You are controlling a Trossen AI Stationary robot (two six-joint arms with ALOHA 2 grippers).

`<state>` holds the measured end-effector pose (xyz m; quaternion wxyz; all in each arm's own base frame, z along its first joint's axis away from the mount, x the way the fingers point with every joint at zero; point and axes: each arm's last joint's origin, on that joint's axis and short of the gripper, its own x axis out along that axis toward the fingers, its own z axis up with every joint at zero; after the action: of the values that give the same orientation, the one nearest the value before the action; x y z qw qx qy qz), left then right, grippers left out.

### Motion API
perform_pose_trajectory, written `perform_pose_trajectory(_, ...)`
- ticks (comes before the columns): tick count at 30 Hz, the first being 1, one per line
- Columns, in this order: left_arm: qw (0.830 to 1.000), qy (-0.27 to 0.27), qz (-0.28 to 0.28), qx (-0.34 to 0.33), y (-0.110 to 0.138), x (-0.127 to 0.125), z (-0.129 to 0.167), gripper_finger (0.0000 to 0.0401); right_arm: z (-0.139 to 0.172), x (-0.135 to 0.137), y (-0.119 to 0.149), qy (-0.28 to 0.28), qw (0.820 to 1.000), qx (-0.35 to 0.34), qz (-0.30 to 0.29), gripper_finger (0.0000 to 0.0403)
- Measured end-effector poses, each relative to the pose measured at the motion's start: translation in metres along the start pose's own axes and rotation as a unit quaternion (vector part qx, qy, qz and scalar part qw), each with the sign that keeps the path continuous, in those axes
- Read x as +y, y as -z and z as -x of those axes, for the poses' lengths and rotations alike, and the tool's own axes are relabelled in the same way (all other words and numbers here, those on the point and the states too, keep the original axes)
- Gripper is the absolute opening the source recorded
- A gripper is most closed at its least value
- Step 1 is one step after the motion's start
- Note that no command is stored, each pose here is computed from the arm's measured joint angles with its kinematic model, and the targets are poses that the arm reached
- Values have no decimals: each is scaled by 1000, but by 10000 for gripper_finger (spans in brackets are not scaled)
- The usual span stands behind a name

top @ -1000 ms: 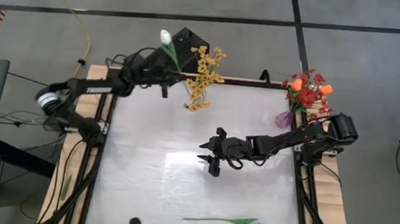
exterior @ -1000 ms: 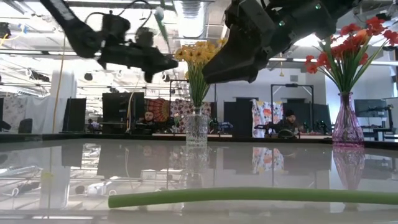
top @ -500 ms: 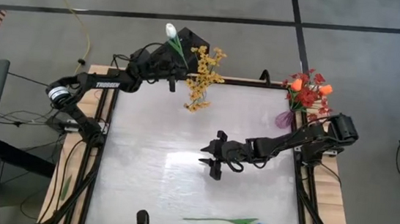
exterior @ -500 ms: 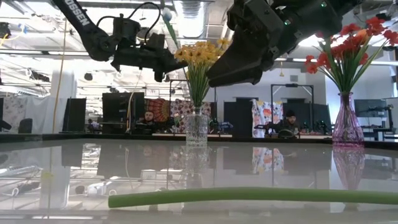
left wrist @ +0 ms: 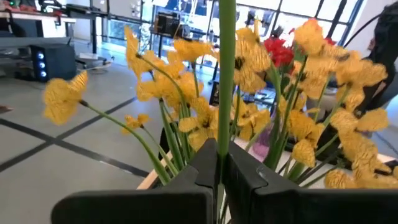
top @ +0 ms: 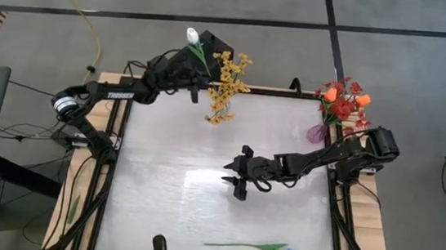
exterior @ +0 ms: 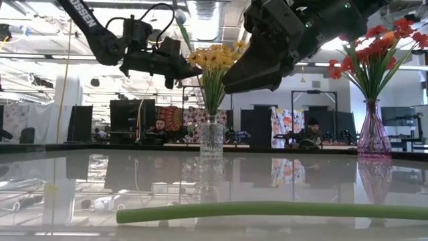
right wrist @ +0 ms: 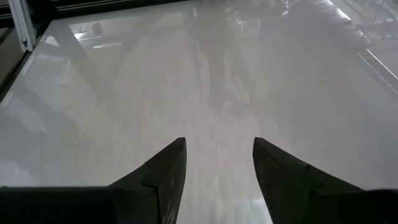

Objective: Sort flowers into vase by color
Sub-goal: Put the top white tulip into the transparent vase

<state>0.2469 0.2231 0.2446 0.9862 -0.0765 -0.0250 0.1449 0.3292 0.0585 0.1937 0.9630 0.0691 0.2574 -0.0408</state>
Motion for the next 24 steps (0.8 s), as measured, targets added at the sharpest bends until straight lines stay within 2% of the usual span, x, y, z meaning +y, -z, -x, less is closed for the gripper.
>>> perform_pose_trajectory(7,1000,9,-13,-10,-1,-11,-5,0,0,0,0,0,1000,0,-4,210)
perform_pose_trajectory(16,1000,-7,-13,10,5,-12,-6,0,0,0,0,0,1000,0,-4,210)
perform_pose_trajectory(24,999,8,32,8,30,-3,-20,0,0,1,0,-1,1000,0,-5,210)
